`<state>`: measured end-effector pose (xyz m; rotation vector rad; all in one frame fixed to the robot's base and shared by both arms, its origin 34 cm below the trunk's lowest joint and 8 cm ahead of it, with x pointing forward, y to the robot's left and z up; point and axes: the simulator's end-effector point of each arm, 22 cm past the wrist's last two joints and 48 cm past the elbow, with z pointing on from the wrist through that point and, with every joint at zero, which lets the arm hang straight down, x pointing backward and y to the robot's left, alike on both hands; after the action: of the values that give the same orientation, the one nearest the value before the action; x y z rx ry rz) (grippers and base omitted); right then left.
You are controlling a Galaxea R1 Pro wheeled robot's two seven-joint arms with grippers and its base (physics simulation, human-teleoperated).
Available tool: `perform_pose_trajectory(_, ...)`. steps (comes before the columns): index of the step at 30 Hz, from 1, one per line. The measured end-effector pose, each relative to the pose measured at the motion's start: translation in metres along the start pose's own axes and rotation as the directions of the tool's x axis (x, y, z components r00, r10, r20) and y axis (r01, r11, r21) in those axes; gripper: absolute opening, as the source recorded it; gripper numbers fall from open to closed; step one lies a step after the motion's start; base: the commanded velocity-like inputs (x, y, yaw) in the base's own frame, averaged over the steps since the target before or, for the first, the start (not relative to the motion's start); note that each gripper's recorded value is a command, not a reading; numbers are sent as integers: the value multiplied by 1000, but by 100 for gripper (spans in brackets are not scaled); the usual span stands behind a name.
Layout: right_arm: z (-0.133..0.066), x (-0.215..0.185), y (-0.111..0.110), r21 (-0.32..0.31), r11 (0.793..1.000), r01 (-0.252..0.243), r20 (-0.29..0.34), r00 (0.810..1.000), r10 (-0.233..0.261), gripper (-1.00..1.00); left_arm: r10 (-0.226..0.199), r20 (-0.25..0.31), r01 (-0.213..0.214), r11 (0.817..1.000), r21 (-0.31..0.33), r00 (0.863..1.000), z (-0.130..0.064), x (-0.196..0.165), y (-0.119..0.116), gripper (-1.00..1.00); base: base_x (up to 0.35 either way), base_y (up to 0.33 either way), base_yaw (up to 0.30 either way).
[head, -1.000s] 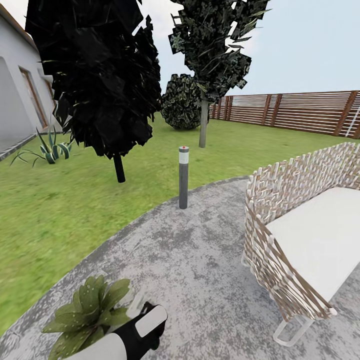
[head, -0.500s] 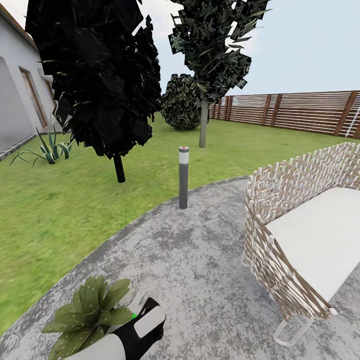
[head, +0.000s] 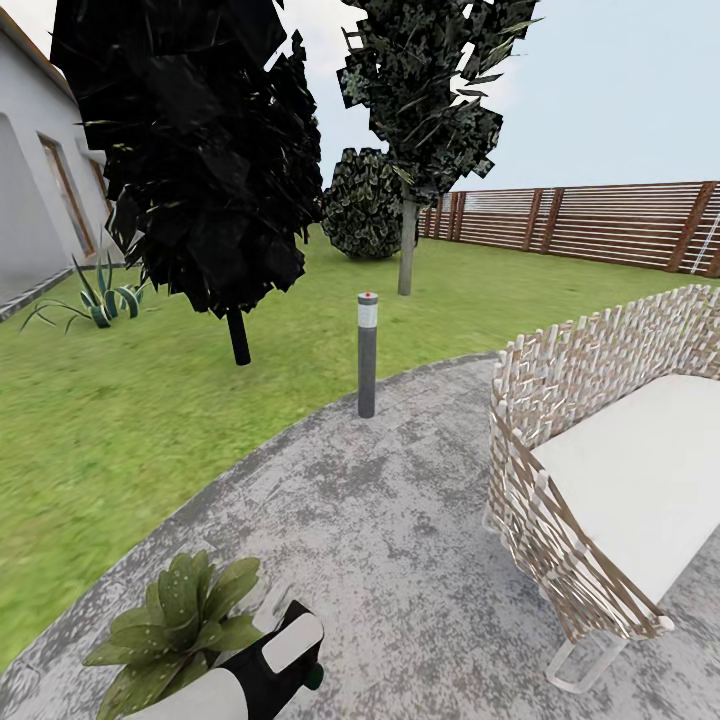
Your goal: Pick up the pesticide atomizer in the garden and spray insectifuge to fully cover both potted plants in the garden.
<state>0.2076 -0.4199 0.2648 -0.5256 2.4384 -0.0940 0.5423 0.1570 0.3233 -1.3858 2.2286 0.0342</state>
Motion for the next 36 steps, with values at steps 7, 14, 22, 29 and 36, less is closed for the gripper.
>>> perform_pose_trajectory(7, 0, 0, 0, -1, 1000, 0, 0, 1000, 0, 100, 0, 1, 0, 1000, 2, 1000, 0, 0, 0, -100, 0, 0, 0)
perform_pose_trajectory(14, 0, 0, 0, -1, 1000, 0, 0, 1000, 0, 100, 0, 5, 0, 1000, 3, 1000, 0, -2, 0, -100, 1, -25, 0)
perform_pose_trajectory(22, 0, 0, 0, -1, 1000, 0, 0, 1000, 0, 100, 2, 8, -2, 1000, 14, 1000, 2, -4, -2, -100, 36, -99, 0)
perform_pose_trajectory(29, 0, 0, 0, -1, 1000, -1, -1, 1000, 1, 100, -2, 12, 3, 998, -58, 1000, -2, -5, 10, -100, 0, -1, 0)
perform_pose_trajectory(36, 0, 1, 0, 0, 1000, -2, -2, 1000, 2, 100, -129, 81, 136, 987, -82, 988, -26, -33, -4, -100, 0, 0, 0)
